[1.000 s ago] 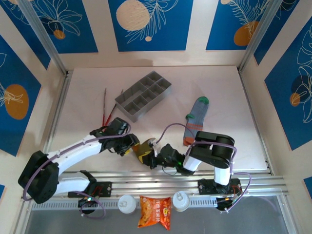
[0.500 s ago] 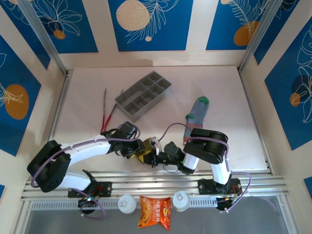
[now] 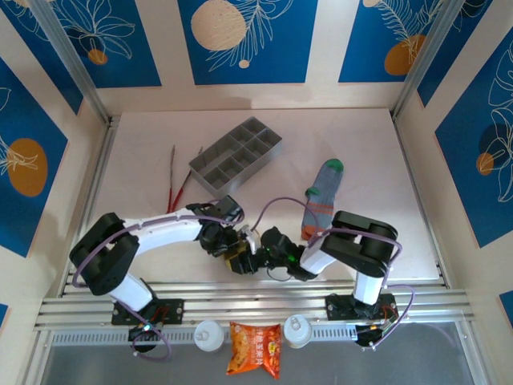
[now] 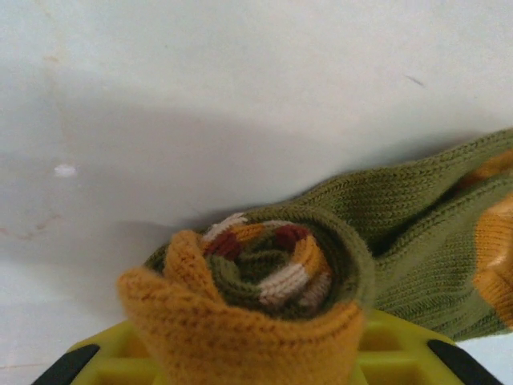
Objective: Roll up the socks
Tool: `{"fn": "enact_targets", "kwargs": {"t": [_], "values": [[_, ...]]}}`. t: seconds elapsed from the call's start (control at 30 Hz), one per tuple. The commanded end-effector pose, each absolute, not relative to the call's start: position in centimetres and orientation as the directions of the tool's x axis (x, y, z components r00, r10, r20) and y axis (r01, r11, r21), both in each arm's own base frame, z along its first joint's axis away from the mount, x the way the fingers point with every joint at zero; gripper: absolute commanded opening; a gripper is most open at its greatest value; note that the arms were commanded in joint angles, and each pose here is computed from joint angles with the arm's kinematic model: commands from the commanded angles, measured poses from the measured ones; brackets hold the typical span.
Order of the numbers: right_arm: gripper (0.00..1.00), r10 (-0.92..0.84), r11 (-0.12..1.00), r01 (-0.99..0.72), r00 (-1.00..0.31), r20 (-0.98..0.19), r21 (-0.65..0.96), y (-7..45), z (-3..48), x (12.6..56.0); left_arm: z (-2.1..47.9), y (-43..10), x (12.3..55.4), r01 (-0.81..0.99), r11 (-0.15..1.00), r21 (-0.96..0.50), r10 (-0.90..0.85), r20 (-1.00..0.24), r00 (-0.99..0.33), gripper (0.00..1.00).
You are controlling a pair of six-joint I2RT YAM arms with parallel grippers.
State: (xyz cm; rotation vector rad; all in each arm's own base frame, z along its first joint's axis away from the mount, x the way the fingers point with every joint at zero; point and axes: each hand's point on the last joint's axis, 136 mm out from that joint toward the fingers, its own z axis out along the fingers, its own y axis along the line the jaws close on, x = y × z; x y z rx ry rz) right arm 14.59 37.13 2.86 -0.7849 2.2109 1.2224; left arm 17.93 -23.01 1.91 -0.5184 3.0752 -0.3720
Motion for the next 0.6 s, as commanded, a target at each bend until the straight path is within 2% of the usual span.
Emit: {"fn": "enact_targets", "kwargs": {"t": [0.0,0.27,0.4,0.57], "values": [[0.43,-0.563,0.679,-0.657,-0.752,-0.342,0.327,27.7,-6.7,11.9,-1.6,-17.3,12.8,-0.317,0.944,0.088,-0.326,0.121,-0.938,0.01],[0.46,-0.553,0.590,-0.783,-0.570,-0.608,0.198,28.6,1.2,14.5,-1.0,-17.5,13.3,-0.318,0.923,0.216,-0.353,0.150,-0.923,0.01],[0.47,-0.541,0.572,-0.803,-0.521,-0.660,0.166,28.3,2.9,13.8,0.0,-17.5,13.6,-0.354,0.885,0.302,-0.410,0.145,-0.901,0.00],[0.48,-0.482,0.581,-0.787,-0.537,-0.692,0.206,29.7,4.4,13.4,0.2,-18.8,14.1,-0.385,0.855,0.347,-0.456,0.149,-0.878,0.00]]}}
